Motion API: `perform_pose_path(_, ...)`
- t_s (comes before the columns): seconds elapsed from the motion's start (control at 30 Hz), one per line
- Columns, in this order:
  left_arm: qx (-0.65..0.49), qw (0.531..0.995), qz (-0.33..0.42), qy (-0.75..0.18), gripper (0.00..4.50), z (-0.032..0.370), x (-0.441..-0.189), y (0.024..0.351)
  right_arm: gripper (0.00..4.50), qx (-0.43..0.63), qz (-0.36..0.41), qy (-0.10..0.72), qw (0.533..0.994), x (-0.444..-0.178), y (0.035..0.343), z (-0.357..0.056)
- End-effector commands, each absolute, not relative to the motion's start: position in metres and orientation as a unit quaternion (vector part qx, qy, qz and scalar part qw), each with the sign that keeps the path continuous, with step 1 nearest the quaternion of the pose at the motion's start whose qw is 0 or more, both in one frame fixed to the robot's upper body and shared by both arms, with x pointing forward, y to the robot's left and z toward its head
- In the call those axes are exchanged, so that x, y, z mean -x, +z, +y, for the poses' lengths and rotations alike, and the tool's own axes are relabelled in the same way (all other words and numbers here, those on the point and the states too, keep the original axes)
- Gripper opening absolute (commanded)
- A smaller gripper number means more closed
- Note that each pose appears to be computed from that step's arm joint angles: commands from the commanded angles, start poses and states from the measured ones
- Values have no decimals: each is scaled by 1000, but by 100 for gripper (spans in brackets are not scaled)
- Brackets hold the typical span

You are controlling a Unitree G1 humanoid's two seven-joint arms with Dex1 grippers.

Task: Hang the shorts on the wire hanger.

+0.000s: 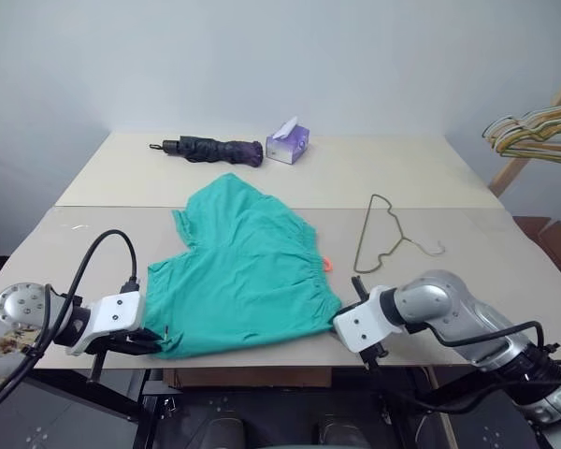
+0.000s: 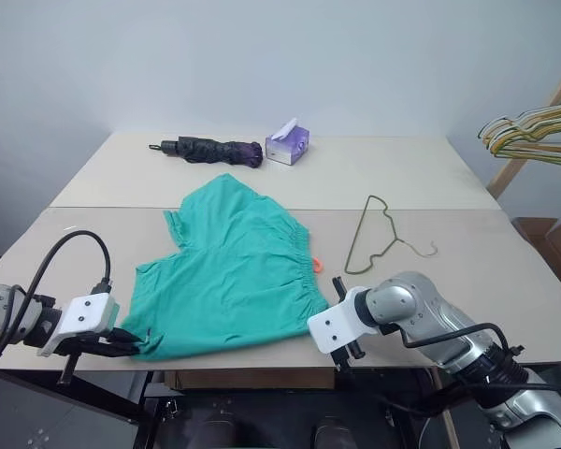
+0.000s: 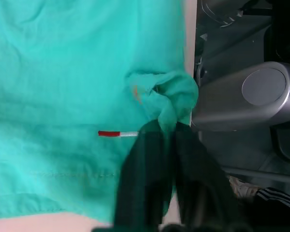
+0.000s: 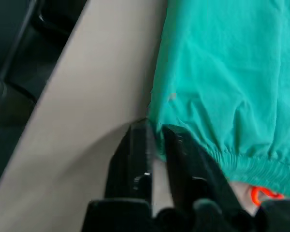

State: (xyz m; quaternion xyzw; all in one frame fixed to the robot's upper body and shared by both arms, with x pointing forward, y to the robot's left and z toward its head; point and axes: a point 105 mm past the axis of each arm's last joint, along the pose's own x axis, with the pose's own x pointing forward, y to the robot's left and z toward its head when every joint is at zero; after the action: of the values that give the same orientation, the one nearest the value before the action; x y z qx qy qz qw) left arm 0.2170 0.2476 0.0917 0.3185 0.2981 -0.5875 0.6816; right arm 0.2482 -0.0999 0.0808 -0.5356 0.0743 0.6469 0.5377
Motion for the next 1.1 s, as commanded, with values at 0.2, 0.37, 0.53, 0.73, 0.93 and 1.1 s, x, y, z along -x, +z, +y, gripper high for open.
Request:
perform_pose_path(0.2, -321, 702, 289, -566, 318, 269, -225, 135, 367, 427, 33, 638, 640, -251, 140, -101)
perform_pose_path(0.37, -294, 774, 176, -533, 448, 262, -255, 174, 450, 340, 93, 480, 803, -317, 161, -123)
perform_pose_path(0.53, -254, 798, 81, -540, 448, 230, -271, 194, 450, 214, 169, 333, 903, -368, 152, -143)
perform_pose_path(0.73, -239, 792, 46, -560, 448, 198, -280, 194, 450, 72, 260, 184, 945, -412, 110, -160)
perform_pose_path(0.93, -238, 788, 26, -567, 448, 183, -287, 197, 450, 67, 310, 135, 939, -417, 70, -172)
perform_pose_path(1.1, -240, 786, 25, -568, 448, 183, -288, 196, 450, 78, 335, 115, 932, -401, 54, -197)
